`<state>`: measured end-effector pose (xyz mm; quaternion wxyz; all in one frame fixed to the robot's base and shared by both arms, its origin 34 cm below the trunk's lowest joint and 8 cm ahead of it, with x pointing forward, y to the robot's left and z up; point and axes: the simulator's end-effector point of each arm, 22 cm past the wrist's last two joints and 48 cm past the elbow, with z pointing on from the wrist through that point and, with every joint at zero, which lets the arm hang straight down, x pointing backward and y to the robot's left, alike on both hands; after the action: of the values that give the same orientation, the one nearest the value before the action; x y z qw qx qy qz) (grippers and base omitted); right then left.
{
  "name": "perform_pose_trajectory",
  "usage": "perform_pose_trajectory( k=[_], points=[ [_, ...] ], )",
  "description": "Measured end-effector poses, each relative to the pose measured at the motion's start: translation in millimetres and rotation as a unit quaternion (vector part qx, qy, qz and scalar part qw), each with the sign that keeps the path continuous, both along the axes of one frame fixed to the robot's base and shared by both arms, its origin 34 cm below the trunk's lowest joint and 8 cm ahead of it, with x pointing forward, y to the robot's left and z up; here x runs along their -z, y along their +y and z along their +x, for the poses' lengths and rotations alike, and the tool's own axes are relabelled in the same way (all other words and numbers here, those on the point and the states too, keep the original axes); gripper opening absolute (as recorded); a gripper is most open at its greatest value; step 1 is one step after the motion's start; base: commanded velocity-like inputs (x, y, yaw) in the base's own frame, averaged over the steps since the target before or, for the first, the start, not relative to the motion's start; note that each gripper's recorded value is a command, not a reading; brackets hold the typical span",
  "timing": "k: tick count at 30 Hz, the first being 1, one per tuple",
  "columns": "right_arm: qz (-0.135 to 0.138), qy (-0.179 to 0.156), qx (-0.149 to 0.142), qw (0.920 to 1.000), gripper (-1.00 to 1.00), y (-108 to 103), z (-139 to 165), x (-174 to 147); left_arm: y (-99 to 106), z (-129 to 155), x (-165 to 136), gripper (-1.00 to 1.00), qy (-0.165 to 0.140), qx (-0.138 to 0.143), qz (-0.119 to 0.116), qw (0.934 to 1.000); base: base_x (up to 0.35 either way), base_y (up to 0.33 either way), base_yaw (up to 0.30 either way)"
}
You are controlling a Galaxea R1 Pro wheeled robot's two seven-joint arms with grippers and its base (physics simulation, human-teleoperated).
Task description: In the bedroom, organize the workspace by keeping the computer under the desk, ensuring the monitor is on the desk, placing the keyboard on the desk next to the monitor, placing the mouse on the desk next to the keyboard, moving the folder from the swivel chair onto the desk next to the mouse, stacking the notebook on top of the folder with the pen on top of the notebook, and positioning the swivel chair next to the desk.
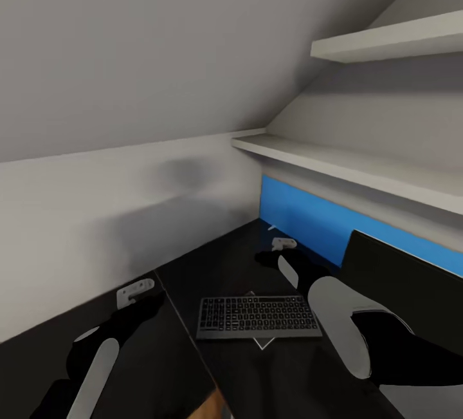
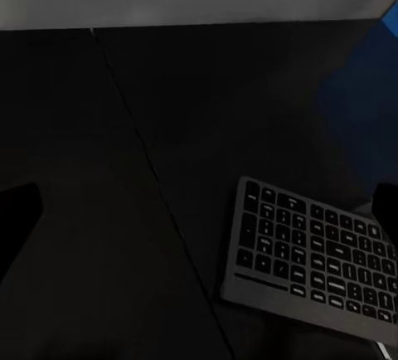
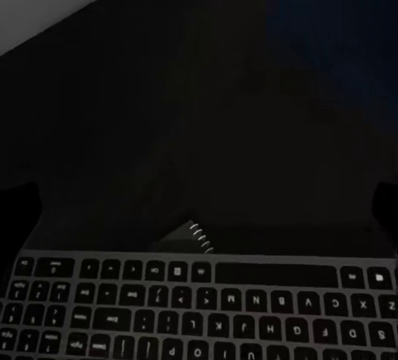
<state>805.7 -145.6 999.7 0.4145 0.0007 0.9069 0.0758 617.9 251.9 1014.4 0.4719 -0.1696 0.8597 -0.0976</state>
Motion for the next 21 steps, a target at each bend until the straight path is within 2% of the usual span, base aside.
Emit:
perform_pose_trajectory(
  k=[16, 21],
  points=[
    [0.001, 0.001, -0.001, 1.0000, 1.00, 0.5, -0.1, 1.0, -0.1, 0.3, 0.4, 1.00, 0.001, 0.000, 0.000, 1.0000, 0.089, 0.000, 0.000],
    [0.000, 0.001, -0.001, 1.0000, 1.00, 0.3, -0.2, 0.9, 0.0, 0.2, 0.2, 1.00, 0.000, 0.000, 0.000, 1.0000, 0.186, 0.000, 0.000]
  ],
)
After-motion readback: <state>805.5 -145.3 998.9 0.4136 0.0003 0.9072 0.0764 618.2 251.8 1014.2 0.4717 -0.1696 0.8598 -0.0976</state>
